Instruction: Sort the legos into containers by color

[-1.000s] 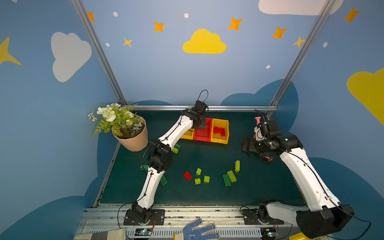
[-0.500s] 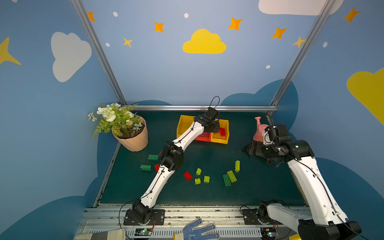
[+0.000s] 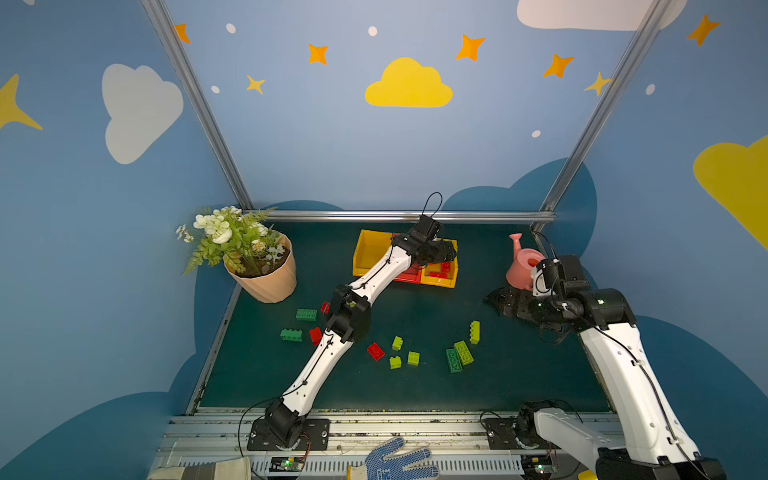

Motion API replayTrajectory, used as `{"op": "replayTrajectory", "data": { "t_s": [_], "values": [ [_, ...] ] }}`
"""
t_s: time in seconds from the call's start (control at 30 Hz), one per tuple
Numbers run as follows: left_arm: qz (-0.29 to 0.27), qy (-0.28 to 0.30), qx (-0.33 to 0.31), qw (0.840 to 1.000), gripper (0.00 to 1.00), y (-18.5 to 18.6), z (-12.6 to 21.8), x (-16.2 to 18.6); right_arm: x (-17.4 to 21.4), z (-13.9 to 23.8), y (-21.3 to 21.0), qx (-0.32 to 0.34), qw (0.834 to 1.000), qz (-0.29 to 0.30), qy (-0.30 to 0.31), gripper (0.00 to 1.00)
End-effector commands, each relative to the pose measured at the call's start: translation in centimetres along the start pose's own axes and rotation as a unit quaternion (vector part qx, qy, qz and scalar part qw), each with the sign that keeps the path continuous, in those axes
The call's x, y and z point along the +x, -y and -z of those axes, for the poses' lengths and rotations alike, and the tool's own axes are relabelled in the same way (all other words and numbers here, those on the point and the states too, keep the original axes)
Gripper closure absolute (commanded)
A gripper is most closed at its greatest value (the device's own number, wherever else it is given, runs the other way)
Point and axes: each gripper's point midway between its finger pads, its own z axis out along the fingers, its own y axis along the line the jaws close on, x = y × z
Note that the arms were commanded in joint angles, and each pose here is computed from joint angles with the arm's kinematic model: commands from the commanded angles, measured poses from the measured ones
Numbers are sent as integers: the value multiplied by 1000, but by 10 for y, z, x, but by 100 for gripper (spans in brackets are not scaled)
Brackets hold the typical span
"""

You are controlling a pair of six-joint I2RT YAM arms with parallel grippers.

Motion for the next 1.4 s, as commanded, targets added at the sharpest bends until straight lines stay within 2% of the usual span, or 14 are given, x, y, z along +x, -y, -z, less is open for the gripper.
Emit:
{"op": "replayTrajectory", "data": {
  "t_s": [0.0,0.2,0.27,0.37,0.47,0.6,0.7,0.8,0.9,1.1,1.37],
  "values": [
    [-6,4,16,1000,14,21,29,-10,1,-1,0,-5,1000,-6,1,5],
    [-35,-4,-16,999,15,23,70,0,0,-9,-9,-27,1000,2,-7,5],
    [-37,-7,-39,999,15,10,83,10,-1,-11,-14,-40,999,3,-10,6],
    [-27,7,-110,994,15,-26,113,25,1,-16,-25,-72,997,12,-18,5],
    [7,13,-185,983,15,-73,150,49,5,-22,-33,-94,995,10,-29,5],
    [86,36,-267,959,14,-135,208,87,12,-29,-43,-117,992,8,-47,5],
    [170,56,-331,927,13,-184,251,122,17,-32,-51,-126,990,17,-58,5],
    [238,67,-351,903,13,-214,277,147,20,-33,-64,-135,988,35,-66,5],
    [279,80,-359,887,13,-232,291,160,25,-34,-78,-141,986,53,-73,5],
    [320,77,-393,859,14,-265,302,169,35,-35,-97,-145,984,69,-81,5],
    [356,73,-381,850,15,-294,286,156,34,-26,-103,-140,984,77,-72,6]
  ]
}}
